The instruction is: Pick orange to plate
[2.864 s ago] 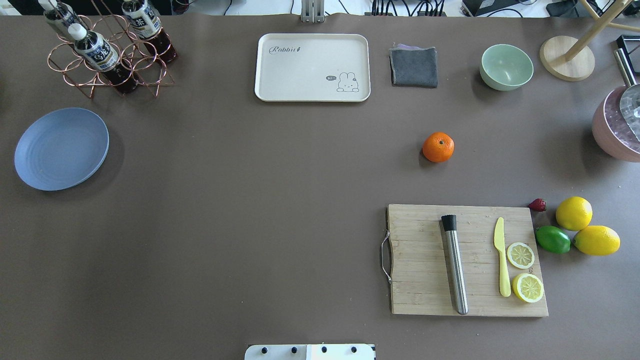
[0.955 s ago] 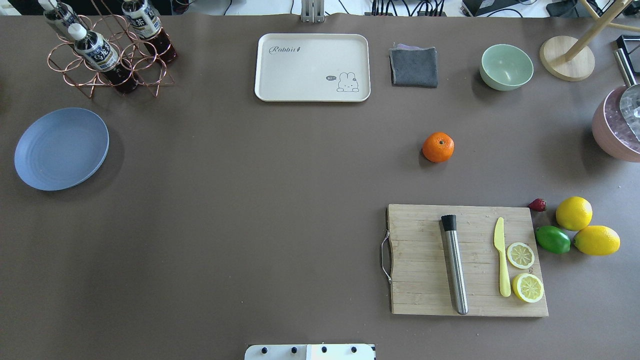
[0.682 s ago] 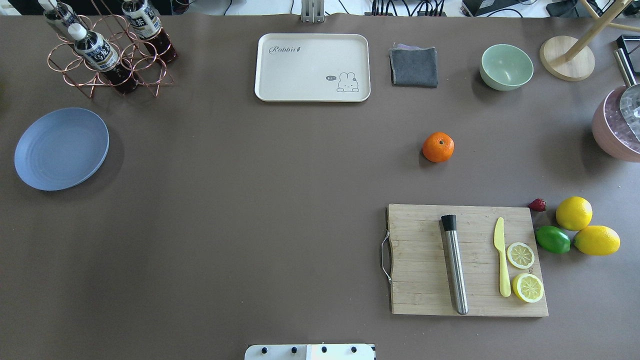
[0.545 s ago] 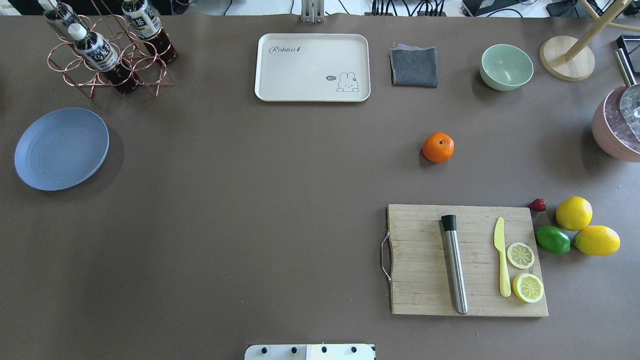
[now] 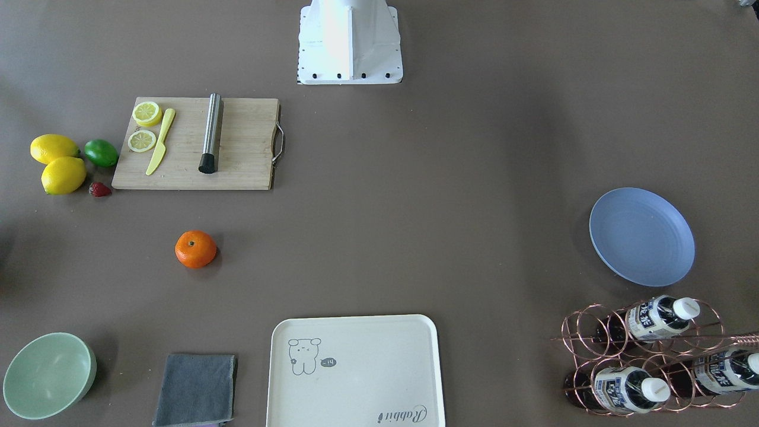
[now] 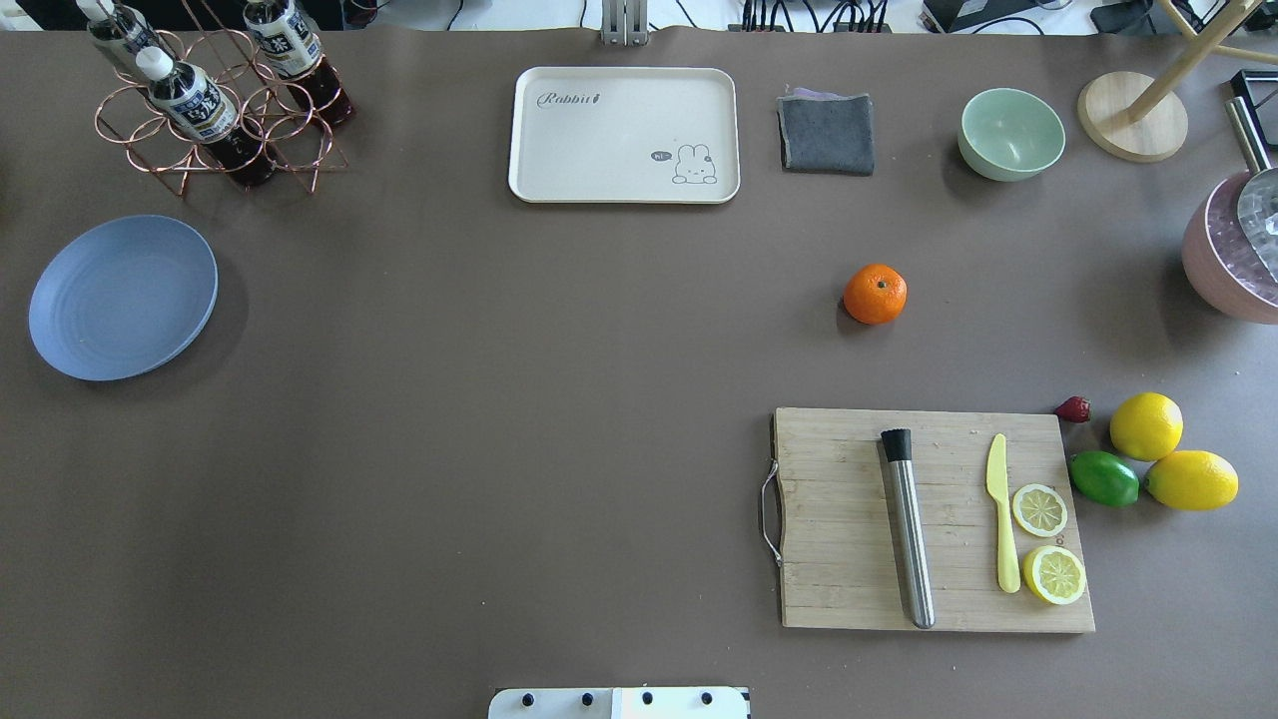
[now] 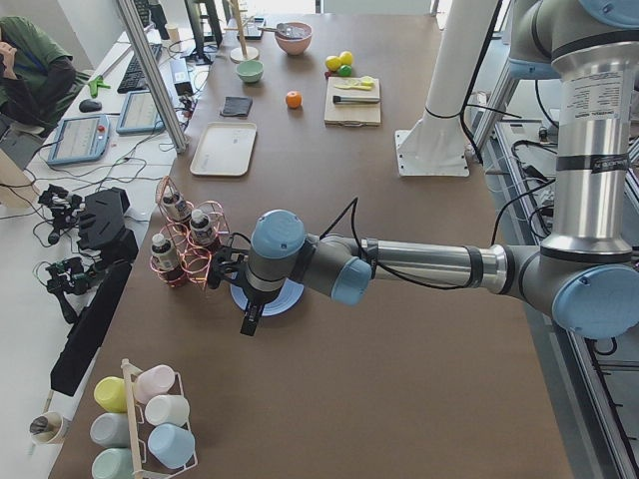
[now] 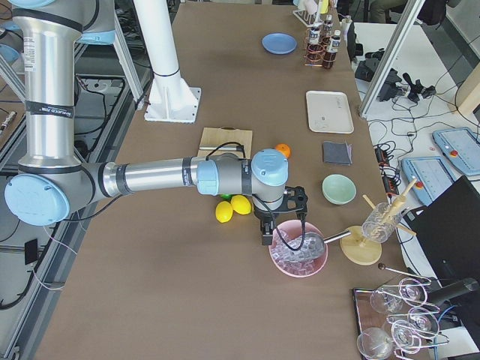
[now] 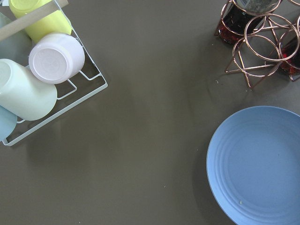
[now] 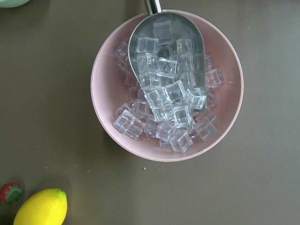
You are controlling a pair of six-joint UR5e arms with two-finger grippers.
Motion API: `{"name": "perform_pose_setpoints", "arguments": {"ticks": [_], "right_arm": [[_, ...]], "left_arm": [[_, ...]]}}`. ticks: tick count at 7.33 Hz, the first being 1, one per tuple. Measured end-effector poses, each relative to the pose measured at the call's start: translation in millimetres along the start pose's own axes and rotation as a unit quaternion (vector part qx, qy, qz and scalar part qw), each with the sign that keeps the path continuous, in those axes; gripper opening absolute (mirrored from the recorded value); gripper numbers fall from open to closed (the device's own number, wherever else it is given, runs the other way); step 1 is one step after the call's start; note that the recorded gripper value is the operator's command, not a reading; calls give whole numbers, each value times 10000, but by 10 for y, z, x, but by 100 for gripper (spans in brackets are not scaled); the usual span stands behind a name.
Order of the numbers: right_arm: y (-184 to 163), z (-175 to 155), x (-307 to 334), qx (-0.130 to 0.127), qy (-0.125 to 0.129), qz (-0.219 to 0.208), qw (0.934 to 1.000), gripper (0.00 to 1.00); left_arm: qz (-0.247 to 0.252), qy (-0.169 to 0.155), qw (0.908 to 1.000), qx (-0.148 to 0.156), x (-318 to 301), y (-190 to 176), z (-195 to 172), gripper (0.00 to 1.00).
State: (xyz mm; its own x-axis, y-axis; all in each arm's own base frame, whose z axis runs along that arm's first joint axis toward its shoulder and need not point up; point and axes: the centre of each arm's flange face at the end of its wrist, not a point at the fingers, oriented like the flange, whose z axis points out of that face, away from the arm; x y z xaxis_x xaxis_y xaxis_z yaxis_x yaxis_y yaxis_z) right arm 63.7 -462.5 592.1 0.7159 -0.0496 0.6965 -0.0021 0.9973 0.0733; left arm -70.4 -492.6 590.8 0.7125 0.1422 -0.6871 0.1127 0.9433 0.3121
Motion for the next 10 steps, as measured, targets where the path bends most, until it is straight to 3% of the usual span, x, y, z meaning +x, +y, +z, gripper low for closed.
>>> {"name": "perform_pose_setpoints", "arguments": {"ticks": [4, 9, 10], "right_arm": [[3, -18, 8, 19, -5, 17, 10000, 100], [-59, -88, -38, 96, -8, -22, 10000, 100], [-61, -92, -41, 100, -10, -22, 9999, 100]], "left_arm": [[117, 55, 9999, 106, 84, -76, -64, 98], [503, 85, 9968, 611, 224, -238, -172, 98], [443, 62, 9973, 582, 166, -263, -80, 98]]}}
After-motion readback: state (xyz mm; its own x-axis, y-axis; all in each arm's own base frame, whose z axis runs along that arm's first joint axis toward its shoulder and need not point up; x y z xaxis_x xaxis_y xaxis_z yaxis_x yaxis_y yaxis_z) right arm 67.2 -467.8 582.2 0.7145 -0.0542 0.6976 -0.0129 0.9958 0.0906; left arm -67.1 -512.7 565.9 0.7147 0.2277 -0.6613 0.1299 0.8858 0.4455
